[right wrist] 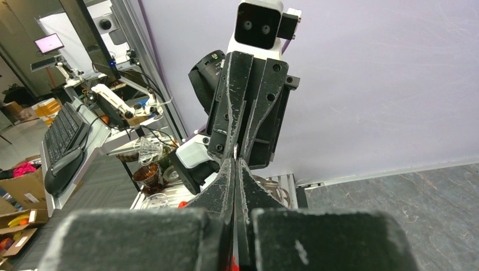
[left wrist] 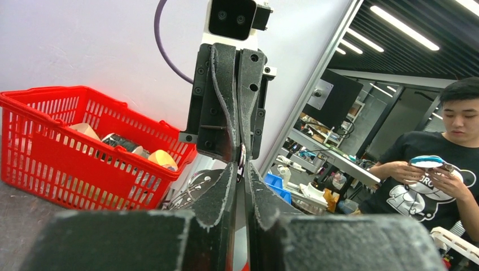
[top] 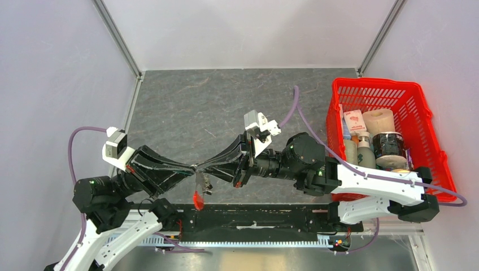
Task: Put the keys on the keyring
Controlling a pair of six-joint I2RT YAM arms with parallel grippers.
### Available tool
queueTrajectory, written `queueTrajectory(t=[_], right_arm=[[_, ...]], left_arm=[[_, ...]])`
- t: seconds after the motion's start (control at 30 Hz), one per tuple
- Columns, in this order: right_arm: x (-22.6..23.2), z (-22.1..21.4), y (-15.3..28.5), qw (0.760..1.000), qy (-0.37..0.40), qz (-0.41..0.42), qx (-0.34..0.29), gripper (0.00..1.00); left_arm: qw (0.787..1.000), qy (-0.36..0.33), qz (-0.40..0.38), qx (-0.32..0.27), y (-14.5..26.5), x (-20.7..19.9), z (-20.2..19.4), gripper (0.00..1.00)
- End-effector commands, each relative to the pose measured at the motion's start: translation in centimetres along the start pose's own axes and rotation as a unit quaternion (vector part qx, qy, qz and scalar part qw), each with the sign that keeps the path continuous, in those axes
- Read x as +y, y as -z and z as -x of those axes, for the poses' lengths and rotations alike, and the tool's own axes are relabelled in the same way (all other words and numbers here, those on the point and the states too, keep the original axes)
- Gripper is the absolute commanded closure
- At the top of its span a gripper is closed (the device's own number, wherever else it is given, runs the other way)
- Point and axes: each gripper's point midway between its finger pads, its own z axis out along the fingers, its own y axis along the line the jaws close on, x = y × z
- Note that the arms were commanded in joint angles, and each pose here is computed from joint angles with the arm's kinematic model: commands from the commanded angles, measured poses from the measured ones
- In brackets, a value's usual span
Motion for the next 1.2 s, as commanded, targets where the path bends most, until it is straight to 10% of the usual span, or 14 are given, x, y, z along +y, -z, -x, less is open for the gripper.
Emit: queueTrajectory(t=[0.0, 0.33, 0.57, 1.17], right_arm=[[0.8, 1.9, -0.3, 0.999, -0.002, 0.016, -0.036, 1.00], [0.7, 1.2, 0.5, 1.000, -0.015, 0.007, -0.015, 1.00], [0.4, 1.1, 2.3, 0.999, -0.015, -0.018, 0.029, 0.61], [0.3, -0.4, 4.6, 0.979, 0.021, -0.043, 0.200, 0.48]], left_arm=[[1.000, 0.009, -0.011, 0.000, -0.5, -0.3, 0.2, 0.88], [1.000, -0.010, -0.014, -0.006, -0.3, -0.5, 0.5, 0.98], [0.999, -0.011, -0.028, 0.039, -0.4, -1.3, -0.4, 0.98], [0.969, -0.003, 0.044, 0.242, 0.2, 1.8, -5.1, 0.98]])
